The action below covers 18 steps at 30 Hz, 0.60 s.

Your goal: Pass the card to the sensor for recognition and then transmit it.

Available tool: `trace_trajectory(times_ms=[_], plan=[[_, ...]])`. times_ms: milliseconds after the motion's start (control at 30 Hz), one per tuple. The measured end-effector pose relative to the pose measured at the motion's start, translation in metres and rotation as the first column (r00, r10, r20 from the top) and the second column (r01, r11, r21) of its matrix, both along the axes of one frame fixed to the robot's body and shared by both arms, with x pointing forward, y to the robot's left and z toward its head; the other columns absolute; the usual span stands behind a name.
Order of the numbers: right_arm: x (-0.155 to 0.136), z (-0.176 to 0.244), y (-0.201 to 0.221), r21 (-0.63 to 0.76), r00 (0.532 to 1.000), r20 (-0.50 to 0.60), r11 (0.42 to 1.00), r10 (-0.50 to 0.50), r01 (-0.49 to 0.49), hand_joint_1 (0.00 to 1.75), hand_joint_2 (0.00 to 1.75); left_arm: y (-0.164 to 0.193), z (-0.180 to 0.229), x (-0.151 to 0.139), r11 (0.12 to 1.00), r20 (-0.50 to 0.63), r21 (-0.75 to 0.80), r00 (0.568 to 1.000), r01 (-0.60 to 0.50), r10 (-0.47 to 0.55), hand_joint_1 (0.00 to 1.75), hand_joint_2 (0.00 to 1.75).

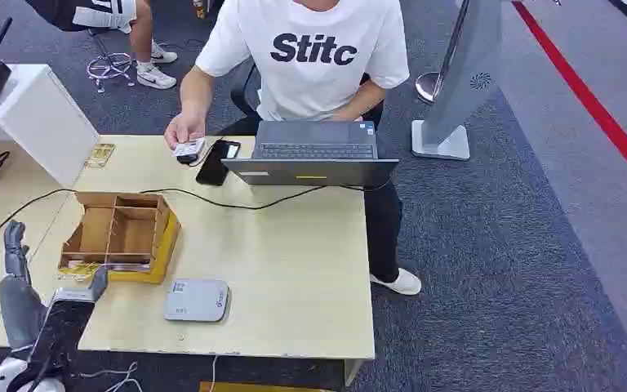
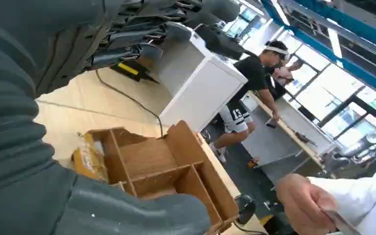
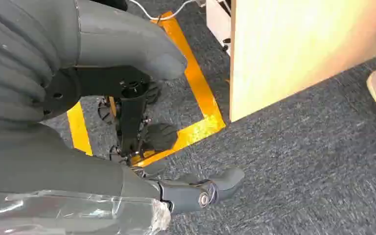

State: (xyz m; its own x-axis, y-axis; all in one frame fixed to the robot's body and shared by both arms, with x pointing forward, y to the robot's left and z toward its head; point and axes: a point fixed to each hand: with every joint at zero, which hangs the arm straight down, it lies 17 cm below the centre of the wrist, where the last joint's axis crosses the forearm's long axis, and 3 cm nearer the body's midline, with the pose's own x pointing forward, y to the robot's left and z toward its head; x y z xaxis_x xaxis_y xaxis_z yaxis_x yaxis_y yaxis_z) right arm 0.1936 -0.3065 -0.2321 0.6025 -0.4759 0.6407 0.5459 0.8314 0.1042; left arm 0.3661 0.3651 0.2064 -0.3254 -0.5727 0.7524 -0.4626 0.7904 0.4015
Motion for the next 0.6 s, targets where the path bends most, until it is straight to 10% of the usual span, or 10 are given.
trace_trajectory(times_ms=[600], plan=[[0.022,0.004,0.018,-0.007,0.995,0.001,0.995,0.101,-0.101,0.0,1.75,-0.055,0.001,0.107,0.888,-0.148,0.453,0.989,0.077,-0.011,0.0,1.75]])
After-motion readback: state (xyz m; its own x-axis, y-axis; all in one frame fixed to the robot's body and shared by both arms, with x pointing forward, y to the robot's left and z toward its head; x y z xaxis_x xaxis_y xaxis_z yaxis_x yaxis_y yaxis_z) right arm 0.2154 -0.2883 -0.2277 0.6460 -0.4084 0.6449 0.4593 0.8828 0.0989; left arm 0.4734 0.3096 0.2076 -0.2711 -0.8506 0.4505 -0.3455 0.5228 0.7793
